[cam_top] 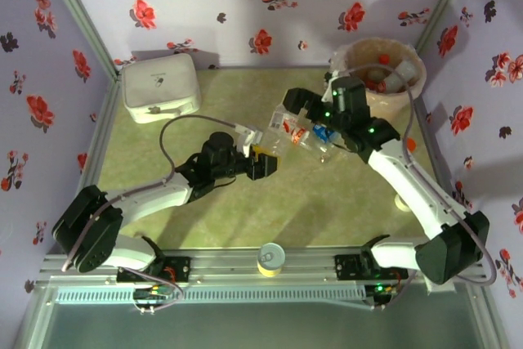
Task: Put the plastic bottles in the bin
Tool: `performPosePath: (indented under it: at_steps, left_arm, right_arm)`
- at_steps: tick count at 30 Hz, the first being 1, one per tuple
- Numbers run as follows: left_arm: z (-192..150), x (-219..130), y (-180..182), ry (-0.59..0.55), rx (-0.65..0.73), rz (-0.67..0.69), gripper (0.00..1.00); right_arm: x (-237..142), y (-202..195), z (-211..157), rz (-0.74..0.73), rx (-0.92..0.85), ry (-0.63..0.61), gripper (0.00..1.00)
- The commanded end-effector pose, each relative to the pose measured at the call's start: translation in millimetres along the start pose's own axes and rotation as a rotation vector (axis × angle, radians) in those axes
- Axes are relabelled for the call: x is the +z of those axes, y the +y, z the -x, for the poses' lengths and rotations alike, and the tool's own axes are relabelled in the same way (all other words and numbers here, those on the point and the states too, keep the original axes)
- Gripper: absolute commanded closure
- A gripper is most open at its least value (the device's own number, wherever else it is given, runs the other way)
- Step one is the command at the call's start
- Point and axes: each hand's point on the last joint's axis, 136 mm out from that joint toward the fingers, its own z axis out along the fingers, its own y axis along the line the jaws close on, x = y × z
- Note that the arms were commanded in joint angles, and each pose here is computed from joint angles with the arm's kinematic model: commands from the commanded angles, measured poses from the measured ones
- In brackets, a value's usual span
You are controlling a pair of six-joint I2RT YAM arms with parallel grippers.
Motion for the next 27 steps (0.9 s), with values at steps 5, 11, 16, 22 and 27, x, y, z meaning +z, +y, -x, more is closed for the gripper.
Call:
performPosePath:
  at_steps: [5,11,16,22,27]
  left_arm:
    - [7,-4,-6,-0.018,0.054,-0.006,0.43]
    - [6,-4,-6,-0.018,0.062,-0.005,0.43]
    - [4,-3,-4,-0.01,0.066,-0.002,0.42]
    - [3,-4,-4,-0.01,0.07,0.001,0.41]
    - [5,-8,-3,-0.022,0.077,0.01,0.41]
  right_arm:
    - [29,-9,-18,-0.018,0.034,0.091,0.08]
    - [45,-16,-38,-0.025,0.057,0.162,0.13]
    - [54,-17,-52,-0.006,0.075,0.226,0.29]
    - [63,-18,-64,0.002,0.092,0.291,0.35]
    - [69,-15,-69,0.017,0.096,0.333,0.34]
